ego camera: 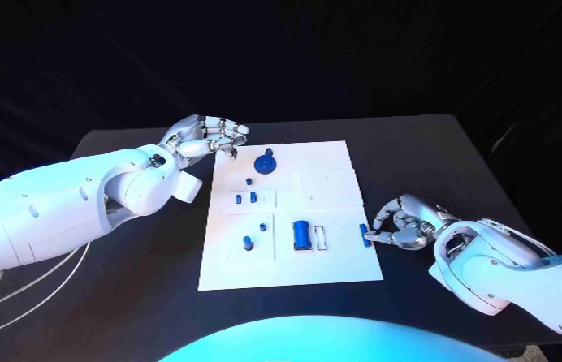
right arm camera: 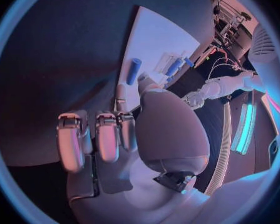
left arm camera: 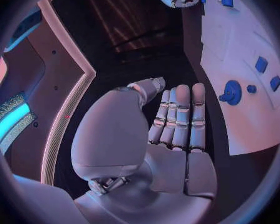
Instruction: Assemble the parts on the task board
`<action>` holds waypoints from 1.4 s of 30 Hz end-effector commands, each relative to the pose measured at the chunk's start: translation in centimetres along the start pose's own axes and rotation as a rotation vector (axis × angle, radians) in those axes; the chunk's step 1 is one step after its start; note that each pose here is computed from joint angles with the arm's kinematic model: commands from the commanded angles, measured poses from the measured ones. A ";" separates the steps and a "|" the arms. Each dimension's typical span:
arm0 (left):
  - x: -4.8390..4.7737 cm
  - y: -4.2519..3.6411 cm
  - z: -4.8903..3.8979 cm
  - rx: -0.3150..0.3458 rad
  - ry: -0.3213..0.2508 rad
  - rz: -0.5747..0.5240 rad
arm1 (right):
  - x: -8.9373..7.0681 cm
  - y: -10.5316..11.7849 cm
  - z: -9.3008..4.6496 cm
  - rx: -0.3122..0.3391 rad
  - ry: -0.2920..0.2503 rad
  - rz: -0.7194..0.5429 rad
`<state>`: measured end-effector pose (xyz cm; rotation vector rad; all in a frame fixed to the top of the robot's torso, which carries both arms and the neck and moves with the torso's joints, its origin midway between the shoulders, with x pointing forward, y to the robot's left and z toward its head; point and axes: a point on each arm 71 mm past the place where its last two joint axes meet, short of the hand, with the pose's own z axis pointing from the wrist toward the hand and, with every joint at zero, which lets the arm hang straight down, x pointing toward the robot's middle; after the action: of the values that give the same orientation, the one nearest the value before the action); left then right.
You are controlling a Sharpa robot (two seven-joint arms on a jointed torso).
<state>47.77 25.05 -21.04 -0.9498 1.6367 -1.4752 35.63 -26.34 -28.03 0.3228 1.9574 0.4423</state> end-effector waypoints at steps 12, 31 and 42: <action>-0.09 -0.05 -0.08 0.005 0.003 -0.009 | 1.2 0.5 0.7 0.017 0.029 -0.062; -0.17 0.01 -0.16 -0.004 0.005 -0.005 | 2.4 1.2 1.2 0.029 0.076 -0.245; -0.19 0.02 -0.18 -0.005 0.006 -0.005 | 1.8 2.7 0.7 -0.017 0.006 -0.173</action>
<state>47.75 25.48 -21.11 -0.9573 1.6409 -1.4625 35.81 -23.02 -28.36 0.1207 1.9590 0.3661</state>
